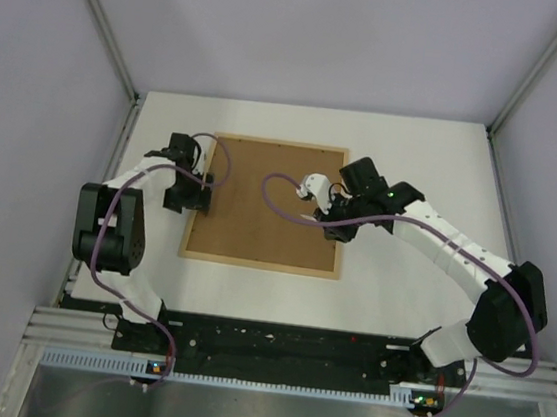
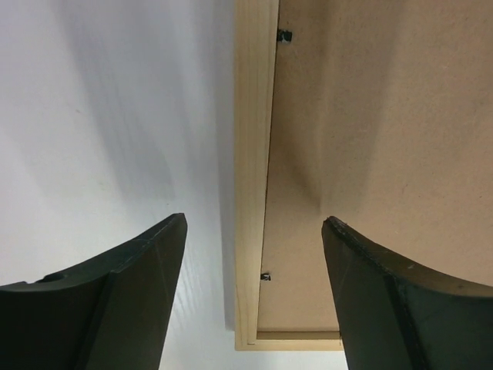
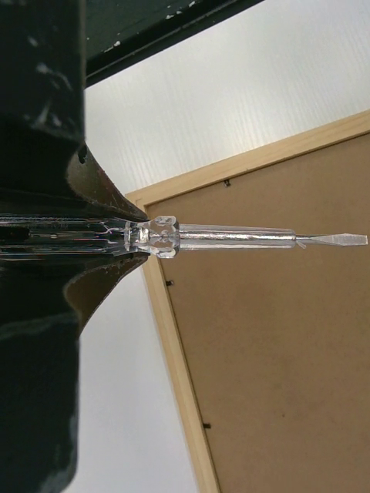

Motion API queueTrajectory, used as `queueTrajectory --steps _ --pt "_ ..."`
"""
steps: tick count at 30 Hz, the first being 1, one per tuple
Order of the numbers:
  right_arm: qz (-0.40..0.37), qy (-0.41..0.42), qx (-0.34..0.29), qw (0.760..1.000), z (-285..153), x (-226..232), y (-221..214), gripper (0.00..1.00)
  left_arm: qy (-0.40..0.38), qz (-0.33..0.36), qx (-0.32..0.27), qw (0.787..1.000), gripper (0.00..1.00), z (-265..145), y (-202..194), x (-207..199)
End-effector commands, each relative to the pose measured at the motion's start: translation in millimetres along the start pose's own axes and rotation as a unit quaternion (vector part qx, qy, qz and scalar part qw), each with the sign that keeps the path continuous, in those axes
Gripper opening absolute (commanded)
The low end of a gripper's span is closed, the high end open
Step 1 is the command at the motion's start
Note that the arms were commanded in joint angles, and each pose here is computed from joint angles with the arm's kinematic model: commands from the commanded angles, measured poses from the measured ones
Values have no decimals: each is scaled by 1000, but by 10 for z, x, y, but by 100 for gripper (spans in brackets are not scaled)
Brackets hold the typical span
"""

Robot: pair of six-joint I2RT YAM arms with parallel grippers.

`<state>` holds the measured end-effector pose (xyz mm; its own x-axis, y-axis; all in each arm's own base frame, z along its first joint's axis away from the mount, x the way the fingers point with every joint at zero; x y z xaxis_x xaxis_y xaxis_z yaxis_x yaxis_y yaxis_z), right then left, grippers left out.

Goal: Take the photo out of the frame
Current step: Release the photo frame item from the photo frame.

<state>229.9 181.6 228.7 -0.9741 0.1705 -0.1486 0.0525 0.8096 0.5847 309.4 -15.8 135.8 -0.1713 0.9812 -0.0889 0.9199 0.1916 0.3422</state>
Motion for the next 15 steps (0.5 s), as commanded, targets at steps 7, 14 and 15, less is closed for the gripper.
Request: queueTrajectory --steps 7,14,15 --pt "12 23 -29 999 55 7 295 0 -48 -35 55 997 60 235 -142 -39" --pt "9 49 -4 999 280 42 396 0 -130 -61 79 986 57 210 -137 -220" --pt "11 55 -1 998 320 33 417 0 -140 -64 81 985 58 199 -119 -251"
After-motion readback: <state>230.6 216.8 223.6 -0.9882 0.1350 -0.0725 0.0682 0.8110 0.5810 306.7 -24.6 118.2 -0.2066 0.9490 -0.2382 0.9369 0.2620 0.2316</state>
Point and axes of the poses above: each gripper's point midway between its finger pads, its own z axis out along the fingers, its own x axis along the line the jaws close on, y = z × x, the point moved 10 cm from there along -z, back along the fingers, and after that the axes turned 10 degrees about -z, right-handed, at the moved point
